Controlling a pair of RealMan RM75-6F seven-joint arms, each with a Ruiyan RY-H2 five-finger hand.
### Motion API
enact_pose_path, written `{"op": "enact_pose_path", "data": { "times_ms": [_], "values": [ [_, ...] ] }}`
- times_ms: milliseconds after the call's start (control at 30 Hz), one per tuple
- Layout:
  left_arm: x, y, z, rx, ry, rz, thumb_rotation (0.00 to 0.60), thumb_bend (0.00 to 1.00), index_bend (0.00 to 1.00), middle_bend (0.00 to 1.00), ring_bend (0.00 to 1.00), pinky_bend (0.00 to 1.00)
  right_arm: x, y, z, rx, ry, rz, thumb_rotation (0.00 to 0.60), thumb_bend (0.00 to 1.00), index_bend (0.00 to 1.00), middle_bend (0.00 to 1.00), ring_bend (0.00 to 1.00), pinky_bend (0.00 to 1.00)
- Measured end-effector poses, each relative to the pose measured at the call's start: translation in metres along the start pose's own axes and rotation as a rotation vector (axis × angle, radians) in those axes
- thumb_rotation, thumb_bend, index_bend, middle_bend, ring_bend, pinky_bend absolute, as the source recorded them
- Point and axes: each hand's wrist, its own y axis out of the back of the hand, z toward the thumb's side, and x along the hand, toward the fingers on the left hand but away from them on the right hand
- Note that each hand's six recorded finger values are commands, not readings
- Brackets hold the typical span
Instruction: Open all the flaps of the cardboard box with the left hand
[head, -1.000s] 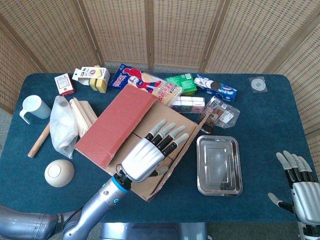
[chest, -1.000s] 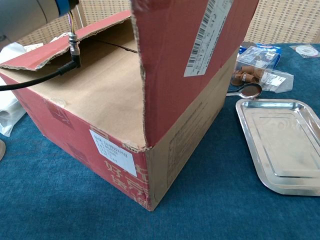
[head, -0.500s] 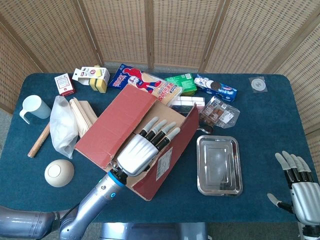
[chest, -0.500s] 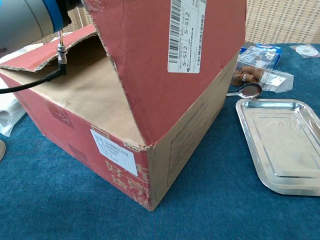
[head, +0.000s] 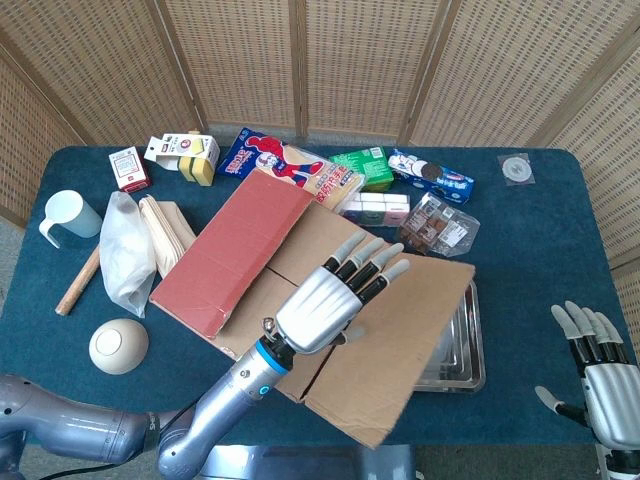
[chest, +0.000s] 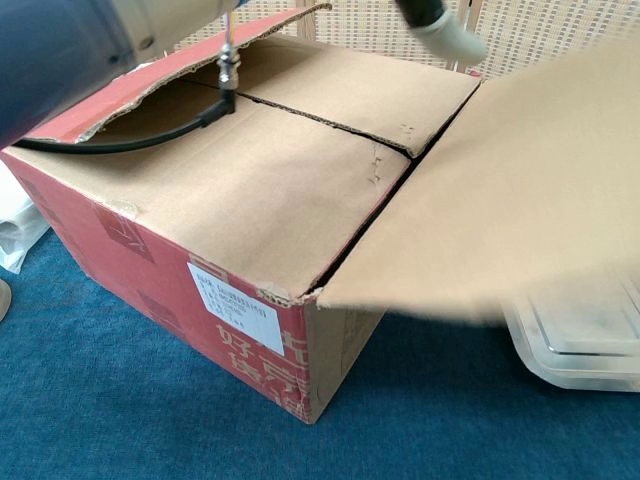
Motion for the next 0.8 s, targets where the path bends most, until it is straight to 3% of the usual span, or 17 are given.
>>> {"op": "enact_pose_path", "data": {
  "times_ms": [333,800],
  "values": [
    [-0.003,-0.008,-0.002,0.027,0.011,-0.033,0.6,0.0,0.0,0.0,0.0,0.0,-0.001,-0.001,0.0,-0.001,-0.001,0.001,0.6,0.0,0.0,0.0,0.0,0.0],
    [-0.022,-0.018,-0.061,0.215,0.112,-0.16,0.6,0.0,0.0,0.0,0.0,0.0,0.0,-0.001,0.001,-0.007,0.002,0.005,0.6,0.0,0.0,0.0,0.0,0.0]
  ]
}}
